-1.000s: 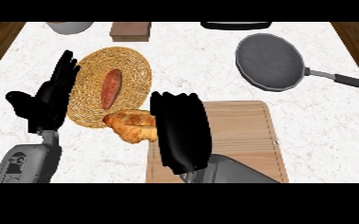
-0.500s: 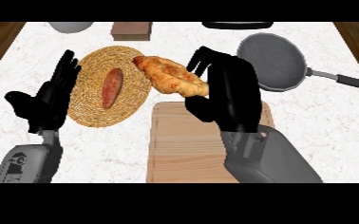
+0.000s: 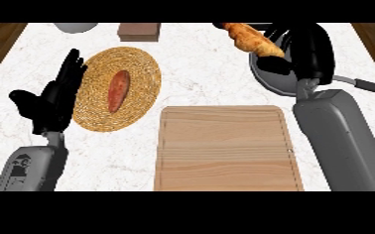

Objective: Pick the croissant from the cutting board and place it in the pan

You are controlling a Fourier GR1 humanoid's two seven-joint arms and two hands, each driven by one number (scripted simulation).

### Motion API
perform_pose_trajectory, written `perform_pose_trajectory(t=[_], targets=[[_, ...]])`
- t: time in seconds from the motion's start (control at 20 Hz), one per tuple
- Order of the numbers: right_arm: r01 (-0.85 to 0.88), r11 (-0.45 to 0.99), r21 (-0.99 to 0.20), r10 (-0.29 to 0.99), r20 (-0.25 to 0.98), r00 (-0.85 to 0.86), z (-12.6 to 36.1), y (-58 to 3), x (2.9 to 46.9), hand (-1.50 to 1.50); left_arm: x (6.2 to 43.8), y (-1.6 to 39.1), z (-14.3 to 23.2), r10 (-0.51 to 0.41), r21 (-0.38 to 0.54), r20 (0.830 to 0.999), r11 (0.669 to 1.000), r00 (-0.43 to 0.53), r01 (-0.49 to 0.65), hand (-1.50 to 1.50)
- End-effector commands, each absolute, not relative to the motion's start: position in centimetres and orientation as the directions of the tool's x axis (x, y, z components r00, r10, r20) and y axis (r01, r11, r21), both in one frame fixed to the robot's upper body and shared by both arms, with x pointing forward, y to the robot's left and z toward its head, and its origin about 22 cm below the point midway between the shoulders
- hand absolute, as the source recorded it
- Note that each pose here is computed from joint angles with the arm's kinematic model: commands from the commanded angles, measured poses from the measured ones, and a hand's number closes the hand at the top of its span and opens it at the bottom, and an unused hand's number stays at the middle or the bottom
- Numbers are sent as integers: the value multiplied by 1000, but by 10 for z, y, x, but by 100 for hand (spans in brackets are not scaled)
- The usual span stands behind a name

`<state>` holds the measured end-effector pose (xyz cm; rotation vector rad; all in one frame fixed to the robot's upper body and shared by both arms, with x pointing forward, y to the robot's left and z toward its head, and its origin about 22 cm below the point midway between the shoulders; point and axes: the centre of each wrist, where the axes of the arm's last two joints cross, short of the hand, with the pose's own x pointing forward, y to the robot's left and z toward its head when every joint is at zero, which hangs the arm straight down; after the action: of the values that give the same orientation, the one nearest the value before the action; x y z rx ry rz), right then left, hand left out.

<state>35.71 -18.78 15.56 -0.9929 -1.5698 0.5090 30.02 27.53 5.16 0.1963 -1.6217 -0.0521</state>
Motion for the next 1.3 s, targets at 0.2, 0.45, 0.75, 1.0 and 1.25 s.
perform_pose_trajectory(t=[0.2,0.45,0.75,1.0,1.25], targets=[[391,343,-854,895,424,141,114,-284,404,150,306,266,56,-161,156,985,984,-59,-91,0],[419,387,-822,860,485,156,107,-316,425,150,305,276,56,-151,147,986,987,-72,-58,0],[393,533,-749,770,622,141,77,-324,426,150,311,266,56,-147,144,986,988,-73,-51,0],[141,697,-703,673,710,206,51,-319,424,-150,313,254,51,-162,158,983,986,-86,-48,0],[125,710,-693,669,720,186,32,-336,412,-150,301,244,46,-136,134,988,990,-75,-33,0]])
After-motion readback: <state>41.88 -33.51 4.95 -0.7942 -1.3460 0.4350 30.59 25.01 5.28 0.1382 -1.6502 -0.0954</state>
